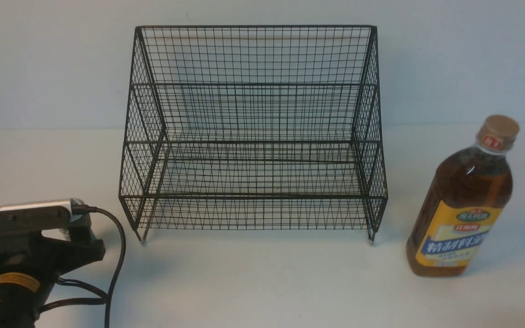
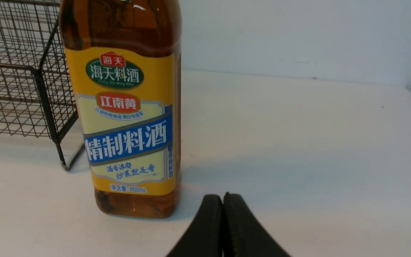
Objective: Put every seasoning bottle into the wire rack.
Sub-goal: Use the left arm to grab the condiment bottle closest to it
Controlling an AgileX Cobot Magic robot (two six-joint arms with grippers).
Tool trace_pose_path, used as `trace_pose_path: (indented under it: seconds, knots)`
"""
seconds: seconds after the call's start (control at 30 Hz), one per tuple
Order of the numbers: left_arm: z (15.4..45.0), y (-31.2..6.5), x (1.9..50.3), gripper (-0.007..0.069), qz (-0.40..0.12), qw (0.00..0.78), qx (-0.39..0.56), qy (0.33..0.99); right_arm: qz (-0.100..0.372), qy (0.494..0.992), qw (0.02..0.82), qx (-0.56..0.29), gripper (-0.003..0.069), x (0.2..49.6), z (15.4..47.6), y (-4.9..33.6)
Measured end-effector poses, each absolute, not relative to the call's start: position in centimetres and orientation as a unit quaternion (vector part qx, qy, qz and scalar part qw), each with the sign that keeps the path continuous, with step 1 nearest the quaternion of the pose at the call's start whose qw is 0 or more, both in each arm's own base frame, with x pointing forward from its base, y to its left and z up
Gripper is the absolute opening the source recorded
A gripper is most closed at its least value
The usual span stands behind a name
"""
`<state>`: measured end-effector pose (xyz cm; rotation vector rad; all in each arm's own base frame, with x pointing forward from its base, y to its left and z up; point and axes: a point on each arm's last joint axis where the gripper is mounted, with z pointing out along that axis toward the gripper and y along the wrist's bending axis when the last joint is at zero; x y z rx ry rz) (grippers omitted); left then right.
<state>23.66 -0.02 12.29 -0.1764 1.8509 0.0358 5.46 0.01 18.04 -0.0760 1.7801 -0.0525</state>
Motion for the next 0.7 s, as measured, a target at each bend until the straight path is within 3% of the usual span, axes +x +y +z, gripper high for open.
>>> trace_pose_path:
  seconds: [0.47, 0.5, 0.53, 0.63, 0.7]
  knots:
    - [12.0, -0.3, 25.8, 0.0538, 0.011, 0.607, -0.073, 0.791, -0.023, 0.777, 0.628, -0.033, -0.0015, 5.5, 18.0, 0.0]
    - [11.9, -0.3, 25.9, 0.0482, 0.011, 0.606, -0.072, 0.792, -0.023, 0.777, 0.628, -0.033, -0.0015, 5.5, 18.0, 0.0]
    - [11.9, -0.3, 25.9, 0.0475, 0.011, 0.606, -0.072, 0.792, -0.023, 0.777, 0.628, -0.033, -0.0015, 5.5, 18.0, 0.0]
    - [11.9, -0.3, 25.9, 0.0313, 0.011, 0.607, -0.072, 0.792, -0.023, 0.777, 0.628, -0.033, -0.0015, 5.5, 18.0, 0.0]
    - [11.8, -0.2, 25.7, 0.0321, 0.012, 0.606, -0.072, 0.792, -0.023, 0.777, 0.628, -0.033, -0.0015, 5.5, 18.0, 0.0]
